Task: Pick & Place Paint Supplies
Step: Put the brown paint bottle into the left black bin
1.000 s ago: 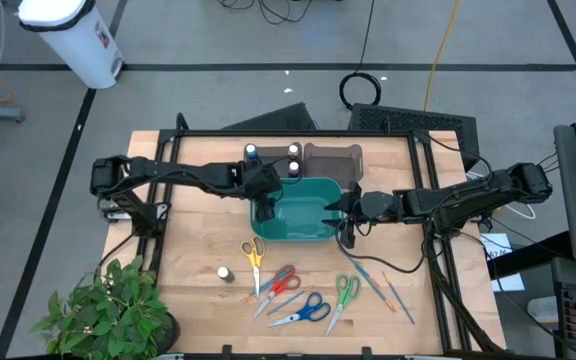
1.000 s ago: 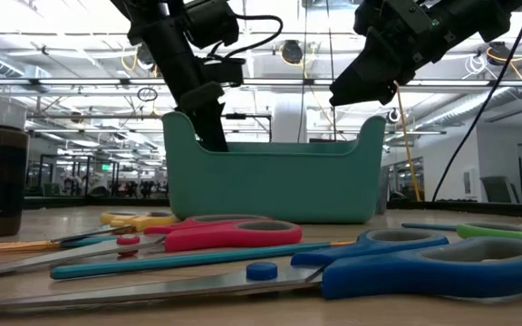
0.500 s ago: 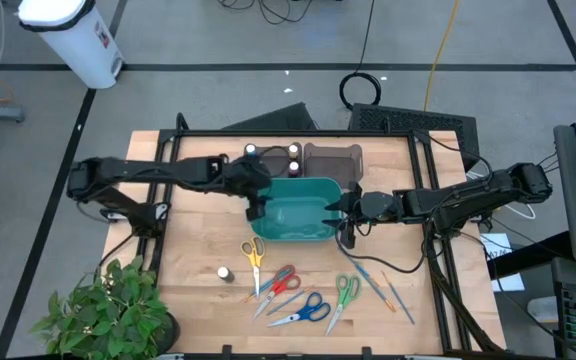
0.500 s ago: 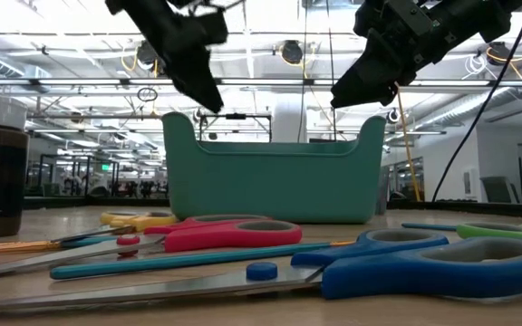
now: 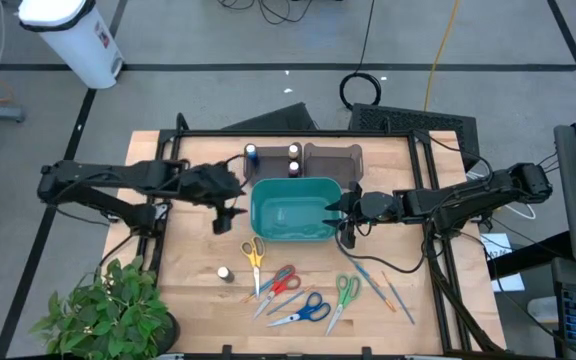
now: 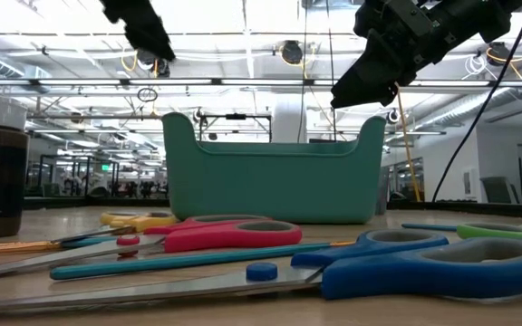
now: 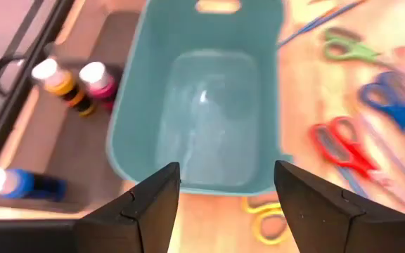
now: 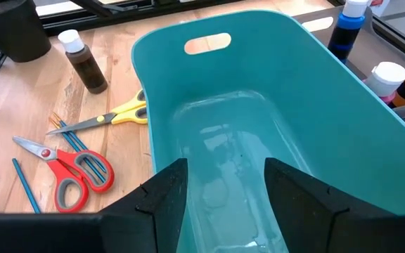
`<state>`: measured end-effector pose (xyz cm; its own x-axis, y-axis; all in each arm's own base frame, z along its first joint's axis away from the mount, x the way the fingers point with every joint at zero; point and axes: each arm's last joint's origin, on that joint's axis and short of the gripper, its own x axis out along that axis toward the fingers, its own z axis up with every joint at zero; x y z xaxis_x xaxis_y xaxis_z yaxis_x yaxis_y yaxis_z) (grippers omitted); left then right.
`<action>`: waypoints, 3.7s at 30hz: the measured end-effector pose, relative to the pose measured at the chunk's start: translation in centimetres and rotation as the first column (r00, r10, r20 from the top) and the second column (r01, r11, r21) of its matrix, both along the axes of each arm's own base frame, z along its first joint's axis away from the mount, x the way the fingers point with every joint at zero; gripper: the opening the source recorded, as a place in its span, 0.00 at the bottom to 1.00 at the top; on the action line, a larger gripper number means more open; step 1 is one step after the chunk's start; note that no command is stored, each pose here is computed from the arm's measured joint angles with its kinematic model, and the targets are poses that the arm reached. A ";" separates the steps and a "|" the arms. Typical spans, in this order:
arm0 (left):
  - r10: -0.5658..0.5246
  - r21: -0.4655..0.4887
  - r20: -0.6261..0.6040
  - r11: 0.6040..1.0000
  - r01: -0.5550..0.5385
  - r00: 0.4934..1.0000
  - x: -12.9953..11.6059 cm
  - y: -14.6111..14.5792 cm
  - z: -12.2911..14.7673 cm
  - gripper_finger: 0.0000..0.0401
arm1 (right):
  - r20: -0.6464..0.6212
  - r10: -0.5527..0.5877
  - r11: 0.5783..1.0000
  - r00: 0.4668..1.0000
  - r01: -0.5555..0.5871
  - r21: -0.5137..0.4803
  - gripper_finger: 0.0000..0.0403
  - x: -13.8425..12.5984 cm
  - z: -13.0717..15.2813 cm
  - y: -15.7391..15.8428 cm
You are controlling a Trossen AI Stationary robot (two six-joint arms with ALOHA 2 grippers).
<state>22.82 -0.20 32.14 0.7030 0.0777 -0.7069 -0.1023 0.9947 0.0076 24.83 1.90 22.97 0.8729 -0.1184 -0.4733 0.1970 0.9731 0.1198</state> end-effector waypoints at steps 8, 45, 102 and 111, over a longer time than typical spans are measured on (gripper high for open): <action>-0.014 -0.105 0.057 0.994 0.019 0.998 -5.1 -3.0 -2.7 0.60 | 0.005 0.000 1.000 1.000 0.000 0.001 0.45 0.0 0.0 0.0; -0.057 -0.218 -0.553 0.973 -0.078 0.831 -0.2 -12.0 -7.2 0.60 | 0.052 0.002 1.000 0.999 -0.002 0.006 0.45 0.2 0.4 0.0; -0.073 -0.081 -0.547 0.996 0.034 0.834 0.7 -14.3 -10.1 0.59 | 0.050 0.006 1.000 0.999 -0.006 -0.001 0.45 0.2 0.4 0.0; -0.073 -0.082 -0.549 0.996 0.033 0.833 0.7 -14.3 -10.1 0.59 | 0.050 0.006 1.000 0.999 -0.006 -0.001 0.45 0.2 0.4 0.0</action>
<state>23.49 -14.50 22.01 0.1974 -0.0091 -0.9803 -0.0478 0.9987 -0.0189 25.05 1.93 23.41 0.8961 -0.1135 -0.4292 0.1851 0.9742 0.1289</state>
